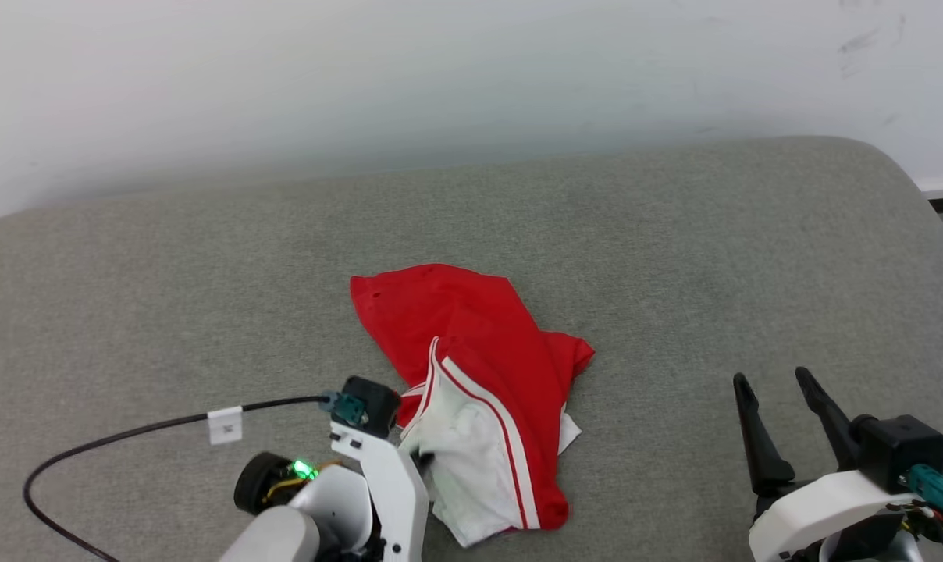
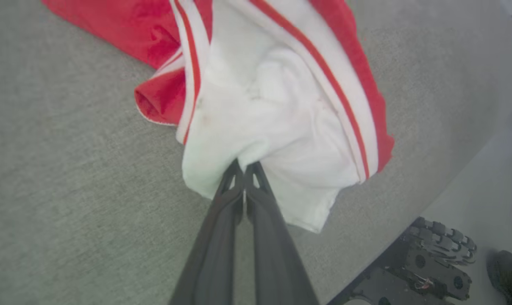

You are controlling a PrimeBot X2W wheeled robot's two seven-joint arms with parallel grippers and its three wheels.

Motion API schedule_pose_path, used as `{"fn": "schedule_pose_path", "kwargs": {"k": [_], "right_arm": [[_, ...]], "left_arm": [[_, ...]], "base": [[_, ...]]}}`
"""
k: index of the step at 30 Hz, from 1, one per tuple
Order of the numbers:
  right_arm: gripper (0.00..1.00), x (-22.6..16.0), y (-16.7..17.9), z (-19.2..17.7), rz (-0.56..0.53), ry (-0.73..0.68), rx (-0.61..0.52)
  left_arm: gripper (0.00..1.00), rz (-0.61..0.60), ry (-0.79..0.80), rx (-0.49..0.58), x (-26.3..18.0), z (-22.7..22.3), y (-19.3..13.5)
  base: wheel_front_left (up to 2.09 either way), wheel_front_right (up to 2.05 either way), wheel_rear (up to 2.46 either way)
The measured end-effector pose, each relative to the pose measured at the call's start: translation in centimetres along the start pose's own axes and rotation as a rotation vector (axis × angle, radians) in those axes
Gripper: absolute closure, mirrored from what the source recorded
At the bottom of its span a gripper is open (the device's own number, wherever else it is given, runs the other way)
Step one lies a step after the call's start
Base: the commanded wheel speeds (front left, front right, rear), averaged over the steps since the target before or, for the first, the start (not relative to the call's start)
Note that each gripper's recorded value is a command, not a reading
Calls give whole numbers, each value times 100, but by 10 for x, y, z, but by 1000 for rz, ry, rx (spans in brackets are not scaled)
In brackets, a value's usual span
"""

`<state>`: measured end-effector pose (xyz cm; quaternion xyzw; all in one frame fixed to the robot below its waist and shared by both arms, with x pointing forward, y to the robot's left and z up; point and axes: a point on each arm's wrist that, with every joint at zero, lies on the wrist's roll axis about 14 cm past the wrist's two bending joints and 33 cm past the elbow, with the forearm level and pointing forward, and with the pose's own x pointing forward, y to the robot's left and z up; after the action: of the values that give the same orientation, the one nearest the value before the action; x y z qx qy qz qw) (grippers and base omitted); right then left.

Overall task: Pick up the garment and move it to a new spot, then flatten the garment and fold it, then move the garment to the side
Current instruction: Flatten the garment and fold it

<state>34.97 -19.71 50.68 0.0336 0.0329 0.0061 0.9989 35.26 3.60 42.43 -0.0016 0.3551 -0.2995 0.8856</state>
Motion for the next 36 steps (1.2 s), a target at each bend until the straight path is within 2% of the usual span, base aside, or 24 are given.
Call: {"fn": "schedule_pose_path", "kwargs": {"k": [5, 10, 13, 16, 19, 21, 22, 23, 24, 27, 31, 36], "right_arm": [[0, 5, 5, -1, 17, 3, 0], [0, 11, 16, 1, 53, -2, -1], [0, 14, 20, 1, 64, -2, -5], [0, 17, 22, 2, 73, -2, -7], [0, 20, 23, 2, 76, -2, -14], [0, 21, 24, 1, 78, 4, -14], [0, 21, 23, 1, 75, 5, -18], [0, 21, 22, 1, 74, 5, -21], [0, 20, 22, 2, 72, 3, -24], [0, 18, 20, 5, 65, -4, -29], [0, 13, 19, 10, 62, -13, -33], [0, 8, 17, 15, 55, -25, -35]], "left_arm": [[100, 82, -143, 33, -21, 35, 21], [100, 285, -264, 18, -64, 60, 75], [100, 425, -246, -47, -87, 39, 112], [100, 512, -187, -162, -98, 1, 136], [100, 544, -87, -291, -97, -48, 146], [100, 529, -39, -380, -91, -74, 141], [63, 518, -18, -411, -86, -87, 138], [5, 514, -22, -425, -85, -89, 137], [0, 510, -38, -425, -83, -88, 135], [0, 518, -128, -392, -85, -72, 136], [0, 543, -320, -292, -97, -27, 139], [0, 525, -529, -167, -110, 23, 123]], "base": [[0, 0, 0], [0, 0, 0], [0, 0, 0], [0, 0, 0], [0, 0, 0], [0, 0, 0], [0, 0, 0], [0, 0, 0], [0, 0, 0], [0, 0, 0], [0, 0, 0], [0, 0, 0]]}}
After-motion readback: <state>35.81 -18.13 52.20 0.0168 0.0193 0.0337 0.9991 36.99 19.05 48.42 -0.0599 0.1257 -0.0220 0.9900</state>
